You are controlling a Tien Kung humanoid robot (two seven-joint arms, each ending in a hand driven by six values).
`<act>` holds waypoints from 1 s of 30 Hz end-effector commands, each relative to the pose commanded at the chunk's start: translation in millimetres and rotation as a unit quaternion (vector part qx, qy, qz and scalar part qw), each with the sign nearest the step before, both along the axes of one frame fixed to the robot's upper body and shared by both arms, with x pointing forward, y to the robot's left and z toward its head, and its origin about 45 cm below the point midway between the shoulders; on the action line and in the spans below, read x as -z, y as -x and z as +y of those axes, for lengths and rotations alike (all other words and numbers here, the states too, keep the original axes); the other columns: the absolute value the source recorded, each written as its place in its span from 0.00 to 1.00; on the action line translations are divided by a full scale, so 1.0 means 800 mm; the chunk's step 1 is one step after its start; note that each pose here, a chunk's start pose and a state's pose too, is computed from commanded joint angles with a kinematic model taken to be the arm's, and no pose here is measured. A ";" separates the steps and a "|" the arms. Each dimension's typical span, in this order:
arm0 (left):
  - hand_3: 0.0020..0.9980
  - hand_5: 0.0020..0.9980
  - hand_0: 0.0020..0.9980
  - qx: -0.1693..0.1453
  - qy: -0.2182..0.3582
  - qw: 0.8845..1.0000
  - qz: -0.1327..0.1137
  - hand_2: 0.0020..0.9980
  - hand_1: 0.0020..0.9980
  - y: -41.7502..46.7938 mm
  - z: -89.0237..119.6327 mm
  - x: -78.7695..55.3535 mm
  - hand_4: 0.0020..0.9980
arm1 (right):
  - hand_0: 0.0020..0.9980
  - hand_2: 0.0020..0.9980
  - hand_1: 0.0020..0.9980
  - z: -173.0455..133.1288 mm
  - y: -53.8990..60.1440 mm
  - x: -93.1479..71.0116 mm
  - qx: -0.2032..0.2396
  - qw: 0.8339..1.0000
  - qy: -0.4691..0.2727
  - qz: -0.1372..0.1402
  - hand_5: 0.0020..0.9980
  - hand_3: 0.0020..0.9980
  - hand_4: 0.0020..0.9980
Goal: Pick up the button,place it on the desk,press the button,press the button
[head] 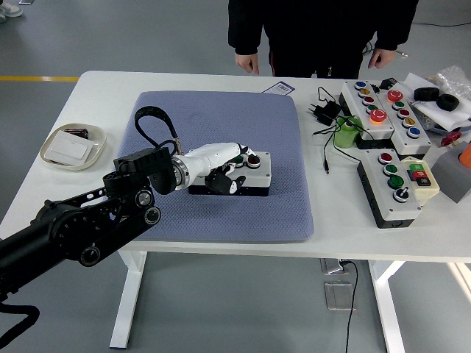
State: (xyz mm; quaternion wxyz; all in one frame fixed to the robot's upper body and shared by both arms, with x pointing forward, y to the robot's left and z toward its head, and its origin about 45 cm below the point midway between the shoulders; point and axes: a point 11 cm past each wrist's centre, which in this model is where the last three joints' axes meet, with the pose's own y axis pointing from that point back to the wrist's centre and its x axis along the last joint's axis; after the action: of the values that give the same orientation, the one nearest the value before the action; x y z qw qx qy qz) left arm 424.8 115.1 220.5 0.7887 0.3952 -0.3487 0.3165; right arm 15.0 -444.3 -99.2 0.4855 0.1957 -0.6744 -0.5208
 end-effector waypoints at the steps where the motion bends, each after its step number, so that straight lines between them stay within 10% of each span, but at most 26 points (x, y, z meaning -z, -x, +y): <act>1: 0.83 0.00 0.00 0.001 -0.002 1.000 0.001 0.03 0.00 0.001 0.000 0.001 0.44 | 0.64 0.55 0.51 0.000 0.001 0.000 0.000 1.000 0.000 0.001 0.36 0.59 0.25; 30: 0.83 0.00 0.00 -0.001 -0.037 0.999 0.009 0.03 0.00 -0.004 0.009 0.004 0.42 | 0.64 0.55 0.51 0.000 -0.002 0.000 0.002 1.000 0.000 -0.002 0.36 0.59 0.25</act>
State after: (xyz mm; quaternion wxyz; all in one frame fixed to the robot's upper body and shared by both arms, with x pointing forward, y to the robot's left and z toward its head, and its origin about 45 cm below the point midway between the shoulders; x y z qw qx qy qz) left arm 428.1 122.7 217.1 0.7763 0.4275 -0.3528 0.3003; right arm 16.2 -444.2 -99.2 0.4828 0.1957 -0.6759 -0.5212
